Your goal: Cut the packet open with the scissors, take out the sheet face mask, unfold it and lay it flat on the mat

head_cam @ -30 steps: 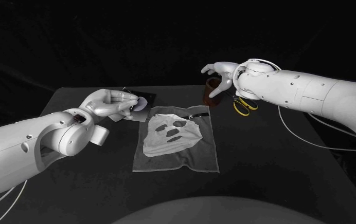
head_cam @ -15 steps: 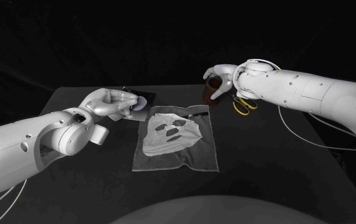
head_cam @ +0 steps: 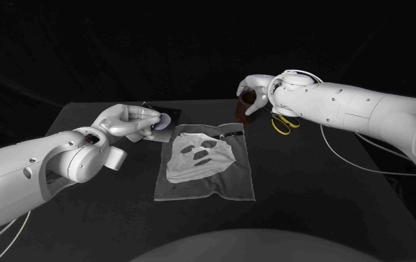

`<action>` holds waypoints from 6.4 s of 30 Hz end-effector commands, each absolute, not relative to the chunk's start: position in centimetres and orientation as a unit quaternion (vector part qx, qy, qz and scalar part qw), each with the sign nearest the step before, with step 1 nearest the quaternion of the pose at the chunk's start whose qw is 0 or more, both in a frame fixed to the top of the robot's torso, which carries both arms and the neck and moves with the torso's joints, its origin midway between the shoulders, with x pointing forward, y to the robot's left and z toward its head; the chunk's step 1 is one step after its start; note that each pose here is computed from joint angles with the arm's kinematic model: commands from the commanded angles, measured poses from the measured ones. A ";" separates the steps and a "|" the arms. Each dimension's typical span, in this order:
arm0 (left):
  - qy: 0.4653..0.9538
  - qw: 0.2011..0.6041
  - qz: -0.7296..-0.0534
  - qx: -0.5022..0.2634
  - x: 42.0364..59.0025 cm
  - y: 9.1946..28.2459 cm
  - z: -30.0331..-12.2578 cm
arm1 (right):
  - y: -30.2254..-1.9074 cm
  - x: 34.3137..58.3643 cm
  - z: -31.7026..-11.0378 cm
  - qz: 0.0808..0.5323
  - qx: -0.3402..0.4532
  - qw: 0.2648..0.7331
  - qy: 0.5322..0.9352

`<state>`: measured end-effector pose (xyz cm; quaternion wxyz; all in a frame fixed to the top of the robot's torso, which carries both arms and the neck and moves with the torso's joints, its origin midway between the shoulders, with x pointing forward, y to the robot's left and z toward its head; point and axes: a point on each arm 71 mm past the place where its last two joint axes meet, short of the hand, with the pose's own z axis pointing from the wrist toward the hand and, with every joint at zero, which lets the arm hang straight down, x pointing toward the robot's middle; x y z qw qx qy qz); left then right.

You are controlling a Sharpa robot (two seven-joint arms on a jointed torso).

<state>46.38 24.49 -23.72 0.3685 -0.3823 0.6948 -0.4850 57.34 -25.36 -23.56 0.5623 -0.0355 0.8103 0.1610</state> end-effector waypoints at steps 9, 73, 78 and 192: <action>0.697 0.368 -0.484 -0.379 46.3 24.4 -23.7 | -25.3 57.2 -24.0 0.149 -0.043 0.581 0.799; 0.698 0.367 -0.483 -0.380 46.4 24.4 -23.8 | -29.6 56.1 -23.7 0.170 0.015 0.605 0.777; 0.699 0.366 -0.484 -0.379 46.4 24.3 -23.8 | -29.2 56.0 -23.5 0.180 0.016 0.603 0.777; 0.678 0.413 -0.506 -0.336 47.5 23.8 -23.4 | -20.3 47.5 -17.4 0.486 0.079 0.594 0.636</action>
